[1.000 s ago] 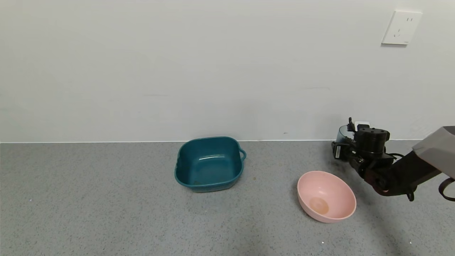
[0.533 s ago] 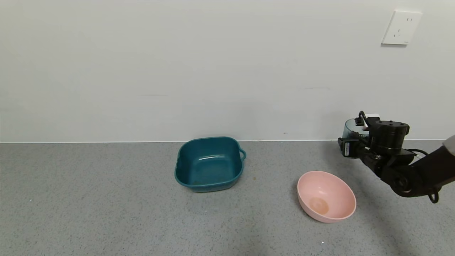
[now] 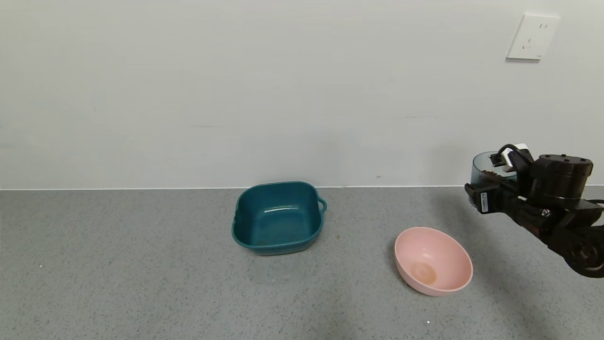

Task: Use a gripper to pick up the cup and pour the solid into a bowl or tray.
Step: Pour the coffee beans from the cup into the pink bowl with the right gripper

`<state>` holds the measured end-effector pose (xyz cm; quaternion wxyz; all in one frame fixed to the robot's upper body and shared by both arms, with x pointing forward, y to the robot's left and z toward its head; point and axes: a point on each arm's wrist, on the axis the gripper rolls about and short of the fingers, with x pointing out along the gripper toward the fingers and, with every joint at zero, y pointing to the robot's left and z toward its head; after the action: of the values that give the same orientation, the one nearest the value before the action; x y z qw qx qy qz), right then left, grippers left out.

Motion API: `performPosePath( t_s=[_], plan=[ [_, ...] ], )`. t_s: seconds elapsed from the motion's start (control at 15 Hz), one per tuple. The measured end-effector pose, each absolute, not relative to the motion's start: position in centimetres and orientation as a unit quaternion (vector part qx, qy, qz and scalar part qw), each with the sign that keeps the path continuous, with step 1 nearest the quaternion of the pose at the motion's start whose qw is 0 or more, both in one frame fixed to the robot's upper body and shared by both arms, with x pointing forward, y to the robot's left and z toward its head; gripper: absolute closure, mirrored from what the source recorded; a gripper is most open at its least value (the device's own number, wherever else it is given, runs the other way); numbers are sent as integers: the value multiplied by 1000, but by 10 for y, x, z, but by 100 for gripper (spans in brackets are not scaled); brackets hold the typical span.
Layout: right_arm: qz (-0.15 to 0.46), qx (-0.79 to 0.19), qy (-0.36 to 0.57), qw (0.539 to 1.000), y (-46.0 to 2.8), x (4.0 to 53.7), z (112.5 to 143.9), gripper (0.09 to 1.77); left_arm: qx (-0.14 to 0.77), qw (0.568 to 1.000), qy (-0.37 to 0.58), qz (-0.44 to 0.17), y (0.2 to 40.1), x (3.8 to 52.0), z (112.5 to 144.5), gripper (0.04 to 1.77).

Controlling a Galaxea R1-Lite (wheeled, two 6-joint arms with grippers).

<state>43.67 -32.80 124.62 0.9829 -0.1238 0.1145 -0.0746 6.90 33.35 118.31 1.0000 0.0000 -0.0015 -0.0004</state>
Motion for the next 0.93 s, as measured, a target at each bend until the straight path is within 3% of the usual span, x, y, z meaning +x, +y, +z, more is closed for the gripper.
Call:
performPosePath(
  t_s=[0.93],
  plan=[
    [51,-284,229,930,-302,368,1256,50,0,1000,-2,0,334,69,1183,6]
  ],
)
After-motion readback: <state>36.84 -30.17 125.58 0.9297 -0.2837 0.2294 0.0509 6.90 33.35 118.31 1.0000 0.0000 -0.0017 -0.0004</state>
